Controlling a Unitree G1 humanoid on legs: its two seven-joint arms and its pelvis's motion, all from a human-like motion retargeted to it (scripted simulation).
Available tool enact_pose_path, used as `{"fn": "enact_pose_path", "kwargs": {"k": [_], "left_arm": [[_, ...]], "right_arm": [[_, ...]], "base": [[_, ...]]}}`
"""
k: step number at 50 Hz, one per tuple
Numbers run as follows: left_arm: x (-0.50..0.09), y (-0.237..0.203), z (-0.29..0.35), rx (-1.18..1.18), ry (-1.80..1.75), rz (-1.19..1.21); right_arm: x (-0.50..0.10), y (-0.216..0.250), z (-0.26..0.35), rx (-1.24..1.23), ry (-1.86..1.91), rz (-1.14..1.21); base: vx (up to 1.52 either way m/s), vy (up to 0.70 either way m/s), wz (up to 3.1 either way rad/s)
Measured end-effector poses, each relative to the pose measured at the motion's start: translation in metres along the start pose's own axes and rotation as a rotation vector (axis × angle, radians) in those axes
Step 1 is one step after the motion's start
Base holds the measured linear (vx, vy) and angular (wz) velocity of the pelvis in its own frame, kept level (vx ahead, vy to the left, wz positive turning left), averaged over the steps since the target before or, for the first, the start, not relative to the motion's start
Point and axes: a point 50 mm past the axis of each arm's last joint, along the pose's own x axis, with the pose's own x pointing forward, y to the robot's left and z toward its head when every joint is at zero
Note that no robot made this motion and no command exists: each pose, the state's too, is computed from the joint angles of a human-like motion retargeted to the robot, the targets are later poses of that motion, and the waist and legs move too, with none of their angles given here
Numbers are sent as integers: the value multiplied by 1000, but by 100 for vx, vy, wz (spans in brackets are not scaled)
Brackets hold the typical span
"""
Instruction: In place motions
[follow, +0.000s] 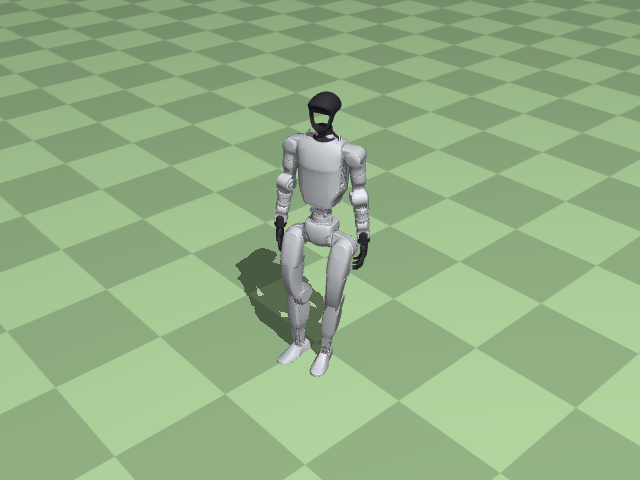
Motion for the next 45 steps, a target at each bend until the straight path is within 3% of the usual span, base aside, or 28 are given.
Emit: {"fn": "enact_pose_path", "kwargs": {"k": [13, 35, 45], "left_arm": [[0, 0, 10, 28, -22, -3], [-2, 13, 28, 25, -87, 42], [-3, 17, 31, 54, -82, 54]], "right_arm": [[1, 3, 30, -68, -108, 31], [-3, 2, -26, 9, 87, 8], [-2, 2, -17, -9, 64, 18]], "base": [[-1, -4, 12], [-1, -7, -6], [-3, -6, -16]]}}
